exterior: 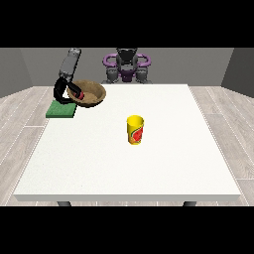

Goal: Pick the cup and pour the ball into the bowl, then pick the bowl and place it on the pad

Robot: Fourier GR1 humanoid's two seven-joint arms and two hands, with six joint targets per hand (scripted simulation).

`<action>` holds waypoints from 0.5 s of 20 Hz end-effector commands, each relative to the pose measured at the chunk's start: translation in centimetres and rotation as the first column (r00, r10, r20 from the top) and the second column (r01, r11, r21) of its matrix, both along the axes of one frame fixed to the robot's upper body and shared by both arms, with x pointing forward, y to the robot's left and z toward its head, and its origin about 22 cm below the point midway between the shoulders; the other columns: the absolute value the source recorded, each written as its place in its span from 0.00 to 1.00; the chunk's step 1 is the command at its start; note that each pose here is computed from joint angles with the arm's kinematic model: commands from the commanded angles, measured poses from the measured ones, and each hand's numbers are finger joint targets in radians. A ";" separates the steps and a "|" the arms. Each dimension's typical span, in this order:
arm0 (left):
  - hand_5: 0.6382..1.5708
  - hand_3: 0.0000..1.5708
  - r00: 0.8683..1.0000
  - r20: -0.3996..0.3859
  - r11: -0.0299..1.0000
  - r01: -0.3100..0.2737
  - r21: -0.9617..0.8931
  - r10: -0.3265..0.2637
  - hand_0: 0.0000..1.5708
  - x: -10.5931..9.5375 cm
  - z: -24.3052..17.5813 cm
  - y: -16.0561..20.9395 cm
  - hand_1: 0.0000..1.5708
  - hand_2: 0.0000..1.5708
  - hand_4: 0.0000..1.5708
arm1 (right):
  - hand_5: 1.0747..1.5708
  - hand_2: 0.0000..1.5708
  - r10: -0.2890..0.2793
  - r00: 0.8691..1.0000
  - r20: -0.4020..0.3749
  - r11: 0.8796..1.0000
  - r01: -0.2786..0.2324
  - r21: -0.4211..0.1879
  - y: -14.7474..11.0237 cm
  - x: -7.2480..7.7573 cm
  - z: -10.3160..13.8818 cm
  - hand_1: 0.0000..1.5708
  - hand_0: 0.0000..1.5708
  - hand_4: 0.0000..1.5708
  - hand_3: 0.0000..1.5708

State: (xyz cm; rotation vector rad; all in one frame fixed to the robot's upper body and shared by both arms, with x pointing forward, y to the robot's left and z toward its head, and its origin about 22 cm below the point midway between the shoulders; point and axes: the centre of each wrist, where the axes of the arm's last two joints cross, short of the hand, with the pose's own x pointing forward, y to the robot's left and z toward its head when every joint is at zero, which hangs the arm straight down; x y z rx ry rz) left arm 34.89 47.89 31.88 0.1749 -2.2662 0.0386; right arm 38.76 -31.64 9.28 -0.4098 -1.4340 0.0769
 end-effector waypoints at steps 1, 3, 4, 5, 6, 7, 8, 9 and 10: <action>0.96 0.00 0.999 0.023 0.999 -0.039 0.009 0.039 0.00 -0.6 1.1 0.0 0.00 0.00 0.00 | 0.90 1.00 0.002 1.000 0.010 0.999 -0.001 -0.048 -3.6 -0.5 0.0 1.00 1.00 0.83 1.00; 0.96 0.00 1.000 -0.007 1.000 -0.009 0.018 0.009 0.00 0.4 -1.2 -0.9 0.00 0.00 0.00 | 0.92 1.00 -0.020 1.000 0.008 0.999 0.020 -0.032 -5.4 -0.5 1.4 1.00 1.00 0.83 1.00; 0.96 0.00 1.000 0.012 1.000 -0.015 -0.010 0.015 0.00 0.4 -1.2 -0.9 0.00 0.00 0.00 | 0.93 1.00 0.004 0.999 0.036 1.000 -0.003 -0.018 -7.3 -1.3 1.0 1.00 1.00 0.83 1.00; 0.96 0.00 0.999 0.040 1.000 -0.029 0.012 0.028 0.00 -1.3 1.1 0.5 0.00 0.00 0.00 | 0.92 1.00 -0.029 0.997 0.067 1.000 0.029 -0.004 -9.2 -2.0 0.8 1.00 1.00 0.83 1.00; 0.96 0.00 0.997 0.056 0.998 -0.061 0.012 0.060 0.00 -1.0 1.4 0.3 0.00 0.00 0.00 | 0.92 1.00 0.008 0.995 0.098 0.999 -0.004 -0.044 -8.2 -1.1 2.5 1.00 1.00 0.83 0.94; 0.96 0.00 0.998 0.048 0.999 -0.035 0.024 0.034 0.00 -1.7 0.9 1.1 0.00 0.00 0.00 | 0.93 1.00 -0.046 0.996 0.074 0.999 0.045 0.014 -10.4 -2.0 1.7 1.00 1.00 0.82 0.78; 0.96 0.00 1.000 0.016 1.000 -0.022 0.012 0.021 0.00 -1.0 1.5 -0.2 0.00 0.00 0.00 | 0.93 1.00 -0.062 0.995 0.082 0.998 0.061 0.025 -9.9 -1.7 0.9 1.00 1.00 0.82 0.75; 0.96 0.00 0.997 0.072 0.999 -0.028 0.023 0.027 0.00 -2.1 2.8 0.3 0.00 0.00 0.00 | 0.93 1.00 -0.062 0.994 0.094 0.997 0.057 0.056 -11.7 -2.9 -0.4 1.00 1.00 0.81 0.77; 0.96 0.00 0.993 0.099 0.998 -0.063 0.029 0.060 0.00 -2.4 2.8 1.3 0.00 0.00 0.00 | 0.93 1.00 -0.010 0.993 0.118 0.999 0.006 0.033 -10.9 -1.7 2.4 1.00 1.00 0.83 0.71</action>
